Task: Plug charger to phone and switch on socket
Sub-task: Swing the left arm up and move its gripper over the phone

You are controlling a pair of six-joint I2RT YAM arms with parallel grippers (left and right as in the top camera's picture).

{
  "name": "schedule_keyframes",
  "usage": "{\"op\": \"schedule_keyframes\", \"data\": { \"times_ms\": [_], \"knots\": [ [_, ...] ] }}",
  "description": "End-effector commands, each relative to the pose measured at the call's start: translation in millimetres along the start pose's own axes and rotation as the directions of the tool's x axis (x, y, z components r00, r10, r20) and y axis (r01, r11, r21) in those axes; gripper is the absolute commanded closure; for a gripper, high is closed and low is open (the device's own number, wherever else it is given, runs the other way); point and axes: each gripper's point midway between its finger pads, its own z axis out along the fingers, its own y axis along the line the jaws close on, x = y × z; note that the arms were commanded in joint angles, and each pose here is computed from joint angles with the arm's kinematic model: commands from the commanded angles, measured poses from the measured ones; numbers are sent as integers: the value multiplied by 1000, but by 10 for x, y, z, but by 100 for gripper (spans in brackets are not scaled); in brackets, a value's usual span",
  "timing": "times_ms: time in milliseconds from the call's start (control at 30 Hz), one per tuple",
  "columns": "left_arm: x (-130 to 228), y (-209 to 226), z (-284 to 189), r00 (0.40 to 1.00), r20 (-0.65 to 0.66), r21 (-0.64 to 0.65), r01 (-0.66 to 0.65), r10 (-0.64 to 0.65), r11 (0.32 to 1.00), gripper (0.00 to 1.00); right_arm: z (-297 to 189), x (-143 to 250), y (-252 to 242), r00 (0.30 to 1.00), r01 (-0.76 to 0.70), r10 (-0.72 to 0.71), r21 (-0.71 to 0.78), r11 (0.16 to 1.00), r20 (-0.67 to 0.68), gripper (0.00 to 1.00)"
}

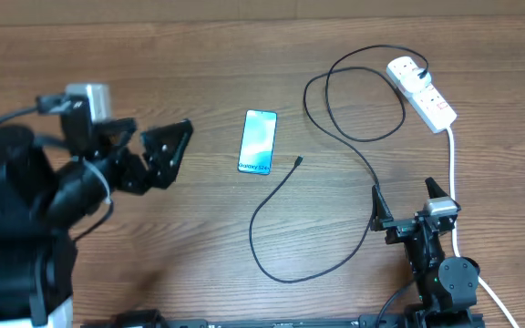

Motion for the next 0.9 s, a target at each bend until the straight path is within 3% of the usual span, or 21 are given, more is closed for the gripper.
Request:
{"op": "schedule_keyframes", "data": {
  "times_ms": [0, 167, 300, 433, 567, 700, 867],
  "knots": [
    [-51, -160, 79, 999, -40, 119, -27, 32, 993, 0, 2, 21, -19, 1000, -5, 5, 10, 1000, 2, 0],
    [-68, -3, 250, 996, -76, 32, 47, -44, 998, 0, 2, 21, -19, 1000, -5, 5, 10, 1000, 2, 0],
    [-103, -6, 342, 995, -101, -97, -6, -4, 995, 0, 2, 21, -19, 1000, -5, 5, 10, 1000, 2, 0],
    [-56, 55, 454, 979, -203, -330, -93, 26, 939, 0, 3, 22, -19, 1000, -5, 5, 10, 1000, 2, 0],
    [176, 145, 661, 921, -387, -445, -216, 31, 869, 0, 3, 22, -19, 1000, -5, 5, 10, 1000, 2, 0],
    [409, 227, 944, 863, -506, -446, -250, -11, 859, 0, 3, 22, -19, 1000, -5, 5, 10, 1000, 2, 0],
    [585, 86, 1210, 826, -562, -349, -188, -45, 918, 1, 3, 22, -19, 1000, -5, 5, 10, 1000, 2, 0]
  ]
}}
